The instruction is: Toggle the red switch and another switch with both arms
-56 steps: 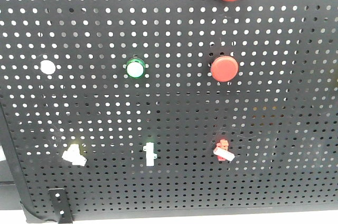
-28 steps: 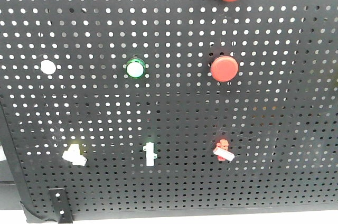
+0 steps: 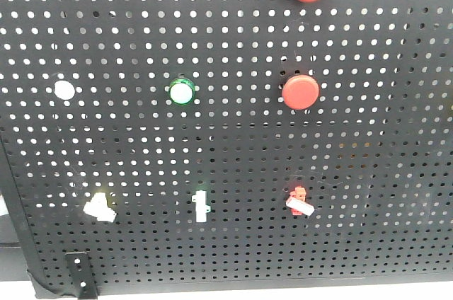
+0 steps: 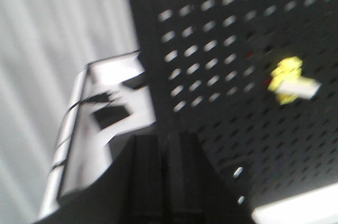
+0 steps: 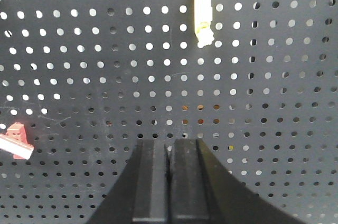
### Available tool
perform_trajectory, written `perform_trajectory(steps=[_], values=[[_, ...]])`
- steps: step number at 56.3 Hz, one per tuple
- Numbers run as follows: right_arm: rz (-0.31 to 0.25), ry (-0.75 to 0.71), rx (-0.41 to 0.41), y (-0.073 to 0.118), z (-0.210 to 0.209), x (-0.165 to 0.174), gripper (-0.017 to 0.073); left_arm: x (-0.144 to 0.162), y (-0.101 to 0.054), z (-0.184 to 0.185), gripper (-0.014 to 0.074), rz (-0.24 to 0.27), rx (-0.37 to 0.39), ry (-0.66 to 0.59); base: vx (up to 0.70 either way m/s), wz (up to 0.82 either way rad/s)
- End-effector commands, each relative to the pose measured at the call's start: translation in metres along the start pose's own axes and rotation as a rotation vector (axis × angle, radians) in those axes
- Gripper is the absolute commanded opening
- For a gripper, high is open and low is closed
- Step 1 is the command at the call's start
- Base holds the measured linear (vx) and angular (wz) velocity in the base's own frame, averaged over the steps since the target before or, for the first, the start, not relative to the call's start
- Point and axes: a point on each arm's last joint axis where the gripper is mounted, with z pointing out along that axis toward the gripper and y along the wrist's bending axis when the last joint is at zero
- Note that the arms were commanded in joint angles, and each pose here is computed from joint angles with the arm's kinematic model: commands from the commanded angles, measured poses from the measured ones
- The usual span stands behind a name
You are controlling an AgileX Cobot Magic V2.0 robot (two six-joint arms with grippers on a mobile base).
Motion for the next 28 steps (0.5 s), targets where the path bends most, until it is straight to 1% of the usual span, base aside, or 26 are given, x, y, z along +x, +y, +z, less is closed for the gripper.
perform_trajectory(steps=[1, 6, 16, 28], values=[[-0.003, -0.115, -0.010, 0.001, 0.000, -0.018, -0.0006, -0.024, -0.004, 0.011, 0.0003, -0.014, 0.012, -0.200, 0.00, 0.00], [-0.003, -0.115, -0.010, 0.001, 0.000, -0.018, -0.0006, -0.028, -0.013, 0.025, 0.0003, -0.012, 0.053, -0.231, 0.00, 0.00], [-0.003, -0.115, -0.010, 0.001, 0.000, -0.018, -0.0006, -0.041, -0.029, 0.053, 0.0003, -0.006, 0.128, -0.211, 0.00, 0.00], [-0.003, -0.115, -0.010, 0.001, 0.000, -0.018, -0.0006, -0.049, -0.040, 0.075, 0.0003, 0.002, 0.164, -0.190, 0.00, 0.00]])
